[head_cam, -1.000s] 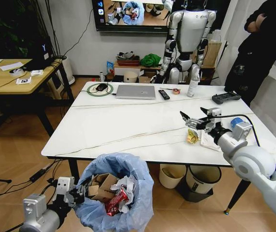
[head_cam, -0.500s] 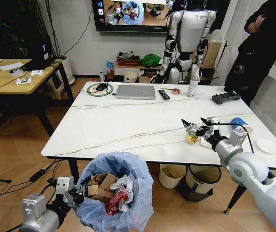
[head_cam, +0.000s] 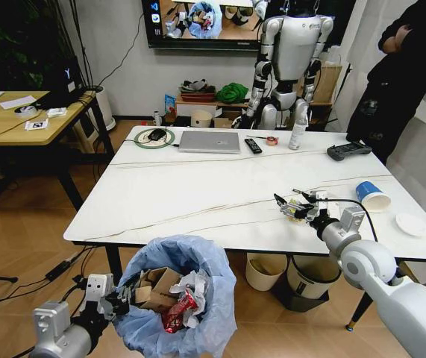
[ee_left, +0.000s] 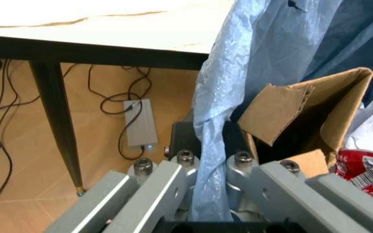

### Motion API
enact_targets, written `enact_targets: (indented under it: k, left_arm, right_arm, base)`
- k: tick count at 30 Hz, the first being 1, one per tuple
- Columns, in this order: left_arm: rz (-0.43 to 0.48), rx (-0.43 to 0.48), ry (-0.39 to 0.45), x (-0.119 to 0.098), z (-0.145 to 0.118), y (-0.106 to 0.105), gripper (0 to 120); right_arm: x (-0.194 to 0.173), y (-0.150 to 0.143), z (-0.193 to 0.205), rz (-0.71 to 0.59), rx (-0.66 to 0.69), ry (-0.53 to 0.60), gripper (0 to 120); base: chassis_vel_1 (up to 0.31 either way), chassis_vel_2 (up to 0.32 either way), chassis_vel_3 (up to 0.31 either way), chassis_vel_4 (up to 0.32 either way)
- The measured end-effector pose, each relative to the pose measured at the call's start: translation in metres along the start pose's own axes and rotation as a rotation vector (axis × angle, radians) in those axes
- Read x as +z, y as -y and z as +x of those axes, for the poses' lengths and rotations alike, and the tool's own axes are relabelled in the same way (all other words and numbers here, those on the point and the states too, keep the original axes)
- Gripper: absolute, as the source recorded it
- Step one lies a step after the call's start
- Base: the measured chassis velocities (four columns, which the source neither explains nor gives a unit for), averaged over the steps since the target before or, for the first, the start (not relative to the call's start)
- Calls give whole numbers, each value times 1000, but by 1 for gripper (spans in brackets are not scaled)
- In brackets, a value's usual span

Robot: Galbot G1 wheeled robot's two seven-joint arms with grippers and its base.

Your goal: Pick up the trash bin and place the trash from the table into it.

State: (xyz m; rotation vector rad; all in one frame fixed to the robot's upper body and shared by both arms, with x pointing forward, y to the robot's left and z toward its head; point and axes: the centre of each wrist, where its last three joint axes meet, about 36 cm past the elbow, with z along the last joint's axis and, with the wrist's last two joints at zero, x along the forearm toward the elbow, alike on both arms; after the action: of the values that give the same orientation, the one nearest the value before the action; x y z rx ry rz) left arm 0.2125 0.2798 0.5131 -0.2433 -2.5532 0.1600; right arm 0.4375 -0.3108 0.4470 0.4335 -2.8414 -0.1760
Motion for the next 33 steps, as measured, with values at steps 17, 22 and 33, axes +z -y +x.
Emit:
enact_targets:
  k: [17, 22, 33]
  left_arm:
    - [2, 3, 0, -1, 0, 0, 0]
    - [3, 4, 0, -1, 0, 0, 0]
    - [4, 4, 0, -1, 0, 0, 0]
  right_arm:
    - [17, 11, -13, 10, 59, -53, 100]
    - [23, 17, -16, 16, 83, -67, 100]
    - [27, 25, -19, 17, 104, -76, 100]
  base:
    - [0, 0, 0, 0]
    - [0, 0, 0, 0]
    - [0, 0, 0, 0]
